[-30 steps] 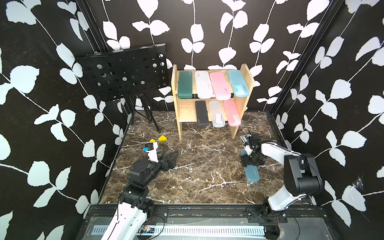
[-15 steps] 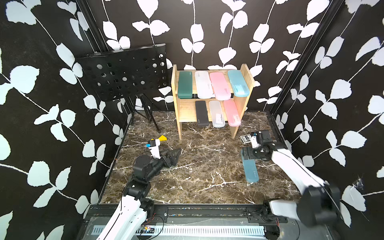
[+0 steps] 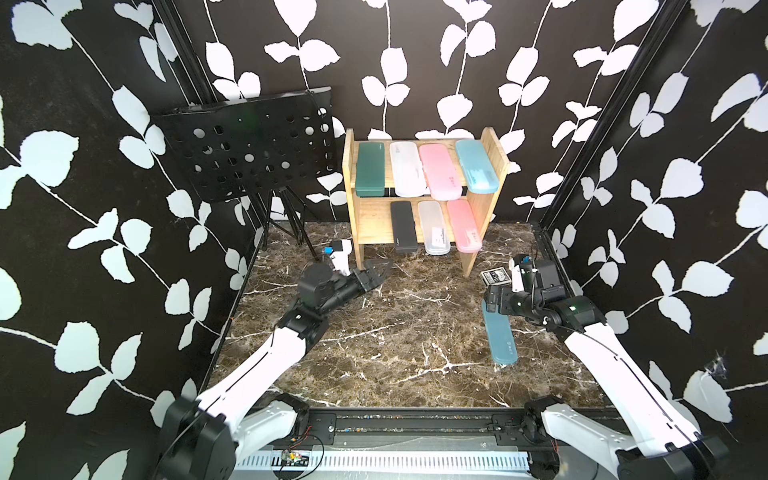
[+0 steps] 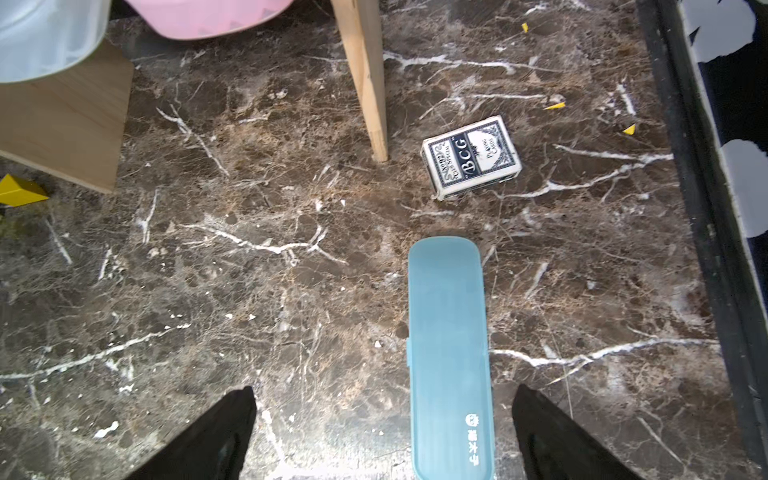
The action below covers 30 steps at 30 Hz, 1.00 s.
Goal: Remove the pencil cases from the shelf
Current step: Place the pencil case at the center of the board, then pick up the pencil case from the shelf.
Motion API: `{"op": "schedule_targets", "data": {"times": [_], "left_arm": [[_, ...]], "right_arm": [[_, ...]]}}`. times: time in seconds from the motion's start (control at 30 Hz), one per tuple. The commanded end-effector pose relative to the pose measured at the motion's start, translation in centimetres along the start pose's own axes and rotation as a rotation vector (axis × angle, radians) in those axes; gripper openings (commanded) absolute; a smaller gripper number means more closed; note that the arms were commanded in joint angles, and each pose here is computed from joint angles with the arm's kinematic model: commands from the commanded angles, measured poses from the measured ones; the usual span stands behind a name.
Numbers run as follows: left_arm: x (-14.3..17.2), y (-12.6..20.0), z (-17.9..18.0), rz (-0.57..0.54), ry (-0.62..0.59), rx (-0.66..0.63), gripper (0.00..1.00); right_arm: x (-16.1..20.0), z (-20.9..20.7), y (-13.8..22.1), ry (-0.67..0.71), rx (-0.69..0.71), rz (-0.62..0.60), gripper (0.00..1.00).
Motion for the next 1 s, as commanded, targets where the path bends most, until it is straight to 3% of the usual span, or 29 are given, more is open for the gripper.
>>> {"op": "schedule_targets", "data": {"times": [0.0,0.53,0.83,0.97], "left_arm": [[-1.6,-1.6,-0.8,-0.052,0.018,0.033,0.99],[-2.6,-9.1,2.2,-0.037,0.081,0.019,0.98],[-2.6,-11.2,3.0,-0.024,0.111,0.03,0.84],[-2.5,-11.5,3.3,-0.025,0.122,0.031,0.73]], "right_arm": [[-1.0,0.9,1.0,-0.017,-0.025,-0.034,0.99],[-3.5,1.9,1.7,0.013,-0.021,-0.067,1.0],[-3.9,2.2,1.1,0.031,-0.019,-0.058,1.0],[-3.9,2.2,1.0,0.035,-0.018,-0.057,0.99]]}}
Point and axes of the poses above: each gripper's point midway between its finger pads, its own y axis back along the fingers, its own z axis along the line the jaws close on, x = y × z, the point moved 3 cm from there along y, back along the fingers, and after that the axes turned 9 degrees about -y, right-handed, at the moved point
